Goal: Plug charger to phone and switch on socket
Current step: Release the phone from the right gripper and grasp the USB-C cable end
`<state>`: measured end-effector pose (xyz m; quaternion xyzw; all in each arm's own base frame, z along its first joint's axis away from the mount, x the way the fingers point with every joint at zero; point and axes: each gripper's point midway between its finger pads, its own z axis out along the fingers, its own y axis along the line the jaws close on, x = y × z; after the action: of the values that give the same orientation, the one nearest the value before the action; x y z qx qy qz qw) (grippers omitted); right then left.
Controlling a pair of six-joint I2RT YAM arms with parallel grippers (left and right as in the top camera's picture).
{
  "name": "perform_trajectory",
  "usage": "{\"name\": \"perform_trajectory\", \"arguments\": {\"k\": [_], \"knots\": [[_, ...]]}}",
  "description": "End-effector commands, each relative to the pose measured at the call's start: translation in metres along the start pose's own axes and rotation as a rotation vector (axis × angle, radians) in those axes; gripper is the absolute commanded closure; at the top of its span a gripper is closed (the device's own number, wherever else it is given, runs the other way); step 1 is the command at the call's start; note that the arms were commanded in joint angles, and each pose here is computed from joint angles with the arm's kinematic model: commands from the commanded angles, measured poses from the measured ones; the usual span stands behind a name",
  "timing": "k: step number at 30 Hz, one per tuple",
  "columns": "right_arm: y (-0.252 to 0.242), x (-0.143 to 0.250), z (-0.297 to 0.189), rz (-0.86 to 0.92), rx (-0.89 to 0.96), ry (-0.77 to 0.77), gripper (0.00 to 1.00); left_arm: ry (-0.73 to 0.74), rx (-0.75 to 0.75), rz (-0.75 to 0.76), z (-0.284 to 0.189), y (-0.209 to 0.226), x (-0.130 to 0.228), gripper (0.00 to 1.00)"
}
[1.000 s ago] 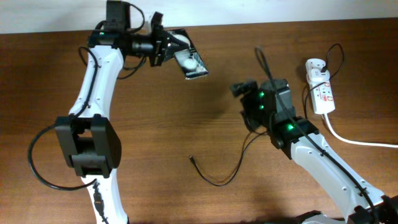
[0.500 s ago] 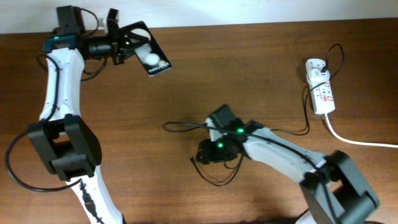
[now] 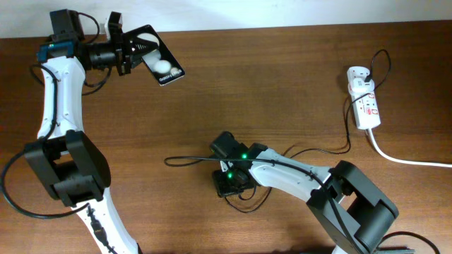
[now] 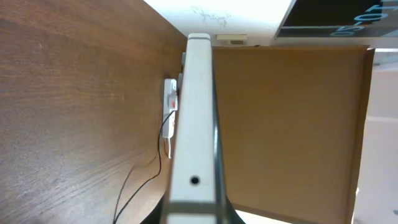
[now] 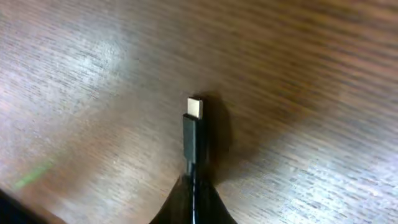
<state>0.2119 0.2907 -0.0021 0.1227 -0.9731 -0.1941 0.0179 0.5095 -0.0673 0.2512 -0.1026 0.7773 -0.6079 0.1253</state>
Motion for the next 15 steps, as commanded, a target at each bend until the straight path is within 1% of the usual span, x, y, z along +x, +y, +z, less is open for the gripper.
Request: {"name": "perform_trajectory", "arguments": {"k": [1, 2, 4, 5, 6, 8, 9, 11, 13, 15], "knots": [[-0.006, -0.015, -0.002, 0.025, 0.011, -0.038, 0.96, 0.019, 0.041, 0.026, -0.002, -0.013, 0.005, 1.00], [-0.004, -0.019, -0.009, 0.021, -0.022, -0.042, 0.96, 0.025, 0.041, 0.023, 0.001, -0.013, 0.007, 1.00], [0.007, -0.029, -0.040, -0.016, -0.140, -0.077, 0.96, 0.055, 0.036, 0.039, 0.008, -0.012, 0.017, 1.00], [0.008, -0.032, -0.052, -0.011, -0.151, -0.099, 0.96, 0.064, 0.035, 0.044, 0.010, -0.012, 0.021, 1.00], [0.010, -0.036, -0.073, -0.025, -0.168, -0.145, 0.96, 0.073, 0.035, 0.043, 0.012, -0.012, 0.023, 1.00], [0.022, -0.036, -0.136, -0.087, -0.222, -0.286, 0.96, 0.145, 0.138, 0.085, 0.026, -0.033, 0.040, 1.00], [0.028, -0.032, -0.180, -0.107, -0.256, -0.389, 0.96, 0.179, 0.168, 0.095, 0.035, -0.040, 0.048, 1.00], [0.026, -0.022, -0.216, -0.110, -0.279, -0.471, 0.96, 0.227, 0.179, 0.104, 0.053, -0.046, 0.062, 1.00], [0.025, -0.003, -0.262, -0.111, -0.361, -0.556, 0.96, 0.300, 0.271, 0.138, 0.068, -0.066, 0.079, 1.00], [0.025, 0.011, -0.288, -0.108, -0.438, -0.596, 0.96, 0.348, 0.278, 0.152, 0.085, -0.072, 0.095, 1.00]]}}
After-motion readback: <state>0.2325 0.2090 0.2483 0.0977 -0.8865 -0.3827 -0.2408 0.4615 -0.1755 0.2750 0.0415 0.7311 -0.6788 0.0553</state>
